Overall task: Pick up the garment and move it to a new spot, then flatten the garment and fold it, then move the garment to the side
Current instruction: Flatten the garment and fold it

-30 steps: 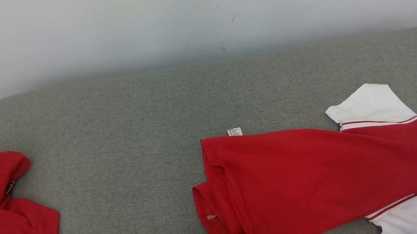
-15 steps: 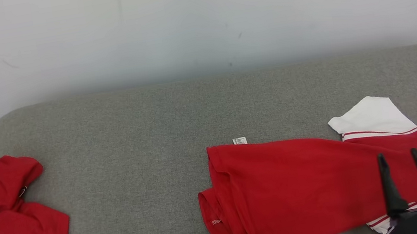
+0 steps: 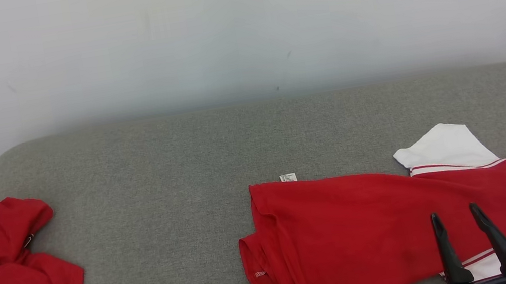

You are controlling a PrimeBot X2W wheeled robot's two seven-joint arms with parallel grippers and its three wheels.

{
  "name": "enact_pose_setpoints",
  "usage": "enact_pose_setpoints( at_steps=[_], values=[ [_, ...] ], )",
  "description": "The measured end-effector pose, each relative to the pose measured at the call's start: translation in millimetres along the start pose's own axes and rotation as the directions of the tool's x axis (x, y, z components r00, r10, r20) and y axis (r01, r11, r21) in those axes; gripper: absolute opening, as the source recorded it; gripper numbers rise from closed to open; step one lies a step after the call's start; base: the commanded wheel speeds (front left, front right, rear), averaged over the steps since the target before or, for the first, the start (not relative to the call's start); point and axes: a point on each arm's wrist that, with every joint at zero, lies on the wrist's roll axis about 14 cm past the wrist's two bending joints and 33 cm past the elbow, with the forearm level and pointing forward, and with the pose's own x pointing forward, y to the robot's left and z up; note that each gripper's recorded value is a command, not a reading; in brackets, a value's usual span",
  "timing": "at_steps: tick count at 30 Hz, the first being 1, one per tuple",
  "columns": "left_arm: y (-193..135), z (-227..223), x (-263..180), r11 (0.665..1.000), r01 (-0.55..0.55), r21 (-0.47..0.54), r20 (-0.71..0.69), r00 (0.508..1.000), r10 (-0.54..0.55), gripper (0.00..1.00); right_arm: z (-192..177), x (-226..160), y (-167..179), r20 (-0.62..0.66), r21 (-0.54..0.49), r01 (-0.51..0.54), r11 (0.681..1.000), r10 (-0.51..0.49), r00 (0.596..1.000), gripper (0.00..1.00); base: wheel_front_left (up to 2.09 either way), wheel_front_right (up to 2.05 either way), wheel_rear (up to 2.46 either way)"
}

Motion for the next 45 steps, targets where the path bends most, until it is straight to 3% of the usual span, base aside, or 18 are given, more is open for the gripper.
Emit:
enact_pose_setpoints(
  at_steps=[3,9,15,18,21,30,36,43,44,45],
  values=[
    [-15.4,-3.5,3.1,0.999,0.051,0.013,-0.012,0.999,-0.051,1.00,1.9,-1.4,-3.2,0.006,0.001,0.011,1.000,-0.011,1.000,1.00,0.00,0.00,0.00],
    [-82.1,-23.9,11.8,0.966,0.260,0.015,-0.077,0.963,-0.258,1.00,-0.4,-7.2,-13.9,-0.007,0.010,0.048,0.999,-0.047,0.999,1.00,0.00,0.00,0.00],
    [-163.6,-52.9,15.1,0.855,0.518,0.016,-0.178,0.843,-0.508,1.00,-3.6,-17.7,-32.0,-0.022,0.020,0.111,0.994,-0.111,0.994,1.00,0.00,0.00,0.00],
    [-191.7,-68.8,7.8,0.794,0.608,0.003,-0.232,0.773,-0.591,1.00,-5.6,-23.6,-41.7,-0.030,0.024,0.145,0.989,-0.144,0.989,1.00,0.00,0.00,0.00],
    [-205.3,-84.7,3.1,0.762,0.647,-0.033,-0.284,0.725,-0.628,1.00,-8.7,-28.8,-48.4,-0.040,0.027,0.171,0.985,-0.169,0.985,1.00,0.00,0.00,0.00],
    [-205.0,-117.3,18.8,0.759,0.648,-0.056,-0.413,0.677,-0.609,1.00,-14.6,-34.2,-62.3,-0.062,0.031,0.220,0.975,-0.218,0.974,1.00,0.00,0.00,0.00],
    [-215.7,-122.3,31.3,0.763,0.644,-0.058,-0.436,0.671,-0.600,1.00,-17.0,-36.9,-71.6,-0.071,0.027,0.251,0.968,-0.249,0.966,1.00,0.00,0.00,0.00],
    [-217.3,-121.6,43.4,0.804,0.591,-0.065,-0.456,0.699,-0.550,1.00,-20.8,-38.3,-73.1,-0.080,0.033,0.258,0.965,-0.255,0.964,1.00,0.00,0.00,0.00],
    [-217.4,-119.5,46.8,0.813,0.580,-0.059,-0.453,0.710,-0.540,0.89,-21.2,-38.1,-72.6,-0.080,0.036,0.257,0.966,-0.254,0.964,1.00,0.00,0.00,0.00],
    [-216.9,-117.4,50.1,0.823,0.566,-0.053,-0.448,0.723,-0.526,0.16,-21.3,-37.6,-71.9,-0.080,0.036,0.255,0.966,-0.251,0.965,1.00,0.00,0.00,0.00]
  ],
)
